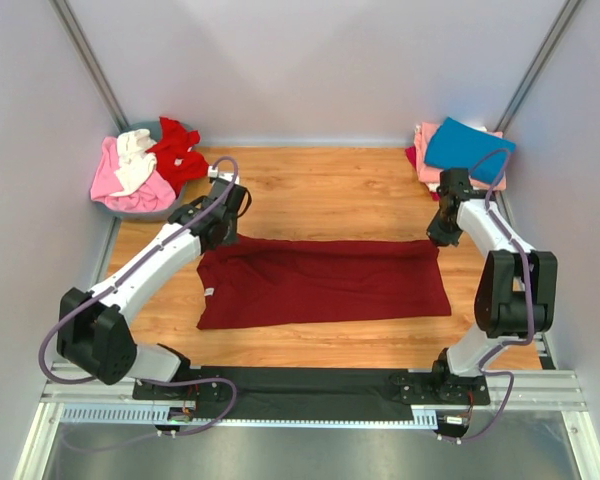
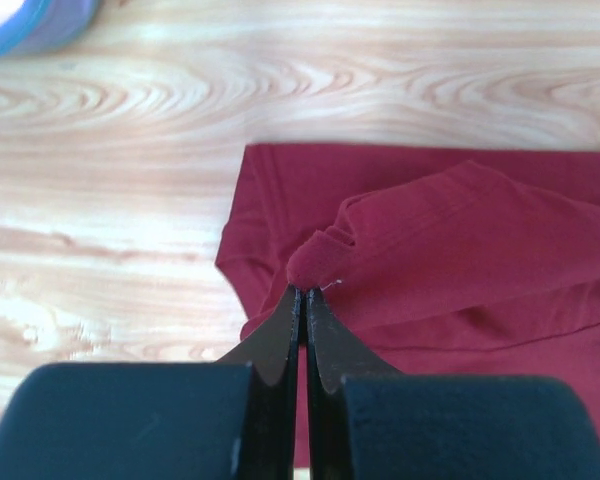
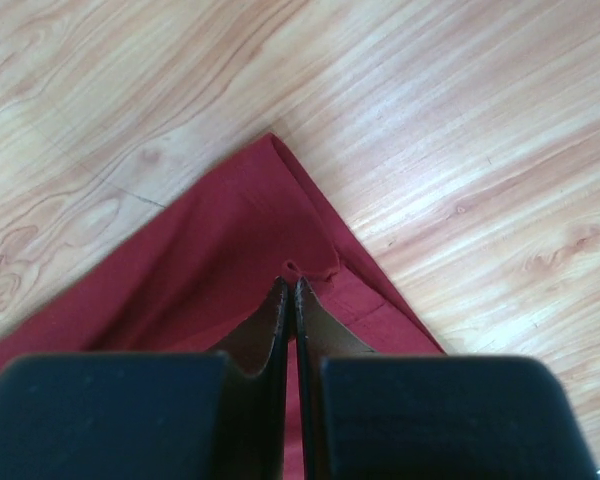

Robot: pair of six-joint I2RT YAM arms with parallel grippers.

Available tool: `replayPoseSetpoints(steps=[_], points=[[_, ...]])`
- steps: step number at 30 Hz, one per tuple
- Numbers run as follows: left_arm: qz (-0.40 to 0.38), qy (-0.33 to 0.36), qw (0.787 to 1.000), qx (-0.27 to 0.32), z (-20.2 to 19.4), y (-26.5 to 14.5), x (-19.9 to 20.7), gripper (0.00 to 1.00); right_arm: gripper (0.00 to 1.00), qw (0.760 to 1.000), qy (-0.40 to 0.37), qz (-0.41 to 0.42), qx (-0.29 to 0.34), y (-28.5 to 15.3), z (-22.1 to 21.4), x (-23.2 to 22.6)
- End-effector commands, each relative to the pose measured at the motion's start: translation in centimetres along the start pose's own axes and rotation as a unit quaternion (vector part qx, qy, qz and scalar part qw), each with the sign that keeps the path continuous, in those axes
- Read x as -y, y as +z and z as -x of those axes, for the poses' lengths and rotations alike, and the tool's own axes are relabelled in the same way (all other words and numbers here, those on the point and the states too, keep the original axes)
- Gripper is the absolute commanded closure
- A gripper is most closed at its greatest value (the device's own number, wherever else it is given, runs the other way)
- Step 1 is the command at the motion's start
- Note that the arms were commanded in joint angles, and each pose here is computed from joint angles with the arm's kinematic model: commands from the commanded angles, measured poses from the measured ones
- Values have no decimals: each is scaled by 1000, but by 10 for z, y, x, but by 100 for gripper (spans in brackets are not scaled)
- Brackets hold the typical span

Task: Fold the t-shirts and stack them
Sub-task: Fold the tshirt

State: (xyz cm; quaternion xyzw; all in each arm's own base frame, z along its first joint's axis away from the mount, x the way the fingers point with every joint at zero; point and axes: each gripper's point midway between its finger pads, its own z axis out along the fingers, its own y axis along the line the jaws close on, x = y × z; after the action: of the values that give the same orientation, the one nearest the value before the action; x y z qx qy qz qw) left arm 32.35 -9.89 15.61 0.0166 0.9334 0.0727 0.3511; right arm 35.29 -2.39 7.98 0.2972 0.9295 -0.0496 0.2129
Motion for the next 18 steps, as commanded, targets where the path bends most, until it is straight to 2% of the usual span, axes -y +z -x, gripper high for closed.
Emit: replayPoseSetpoints(steps=[1, 8, 14, 15, 16, 17, 18], points=[[26, -25, 999, 3, -6, -11, -15, 100, 100, 999, 6, 6, 46, -13, 17, 1], [12, -31, 999, -15, -22, -16, -14, 100, 100, 999, 10, 5, 47, -14, 10, 6], [1, -42, 998, -51, -55, -25, -10, 100, 100, 998, 29, -9, 46, -12, -6, 18], [3, -44, 997, -66, -66, -28, -12, 99, 96, 998, 43, -10, 46, -11, -10, 20], [-1, -61, 996, -71, -78, -33, -12, 95, 74, 998, 48, -15, 41, -5, -20, 26], [-26, -59, 995, -82, -88, -39, -3, 71, 56, 997, 58, -14, 45, -6, -22, 28], [-30, -57, 994, -87, -98, -44, -2, 55, 46, 997, 67, -14, 45, -6, -25, 30]])
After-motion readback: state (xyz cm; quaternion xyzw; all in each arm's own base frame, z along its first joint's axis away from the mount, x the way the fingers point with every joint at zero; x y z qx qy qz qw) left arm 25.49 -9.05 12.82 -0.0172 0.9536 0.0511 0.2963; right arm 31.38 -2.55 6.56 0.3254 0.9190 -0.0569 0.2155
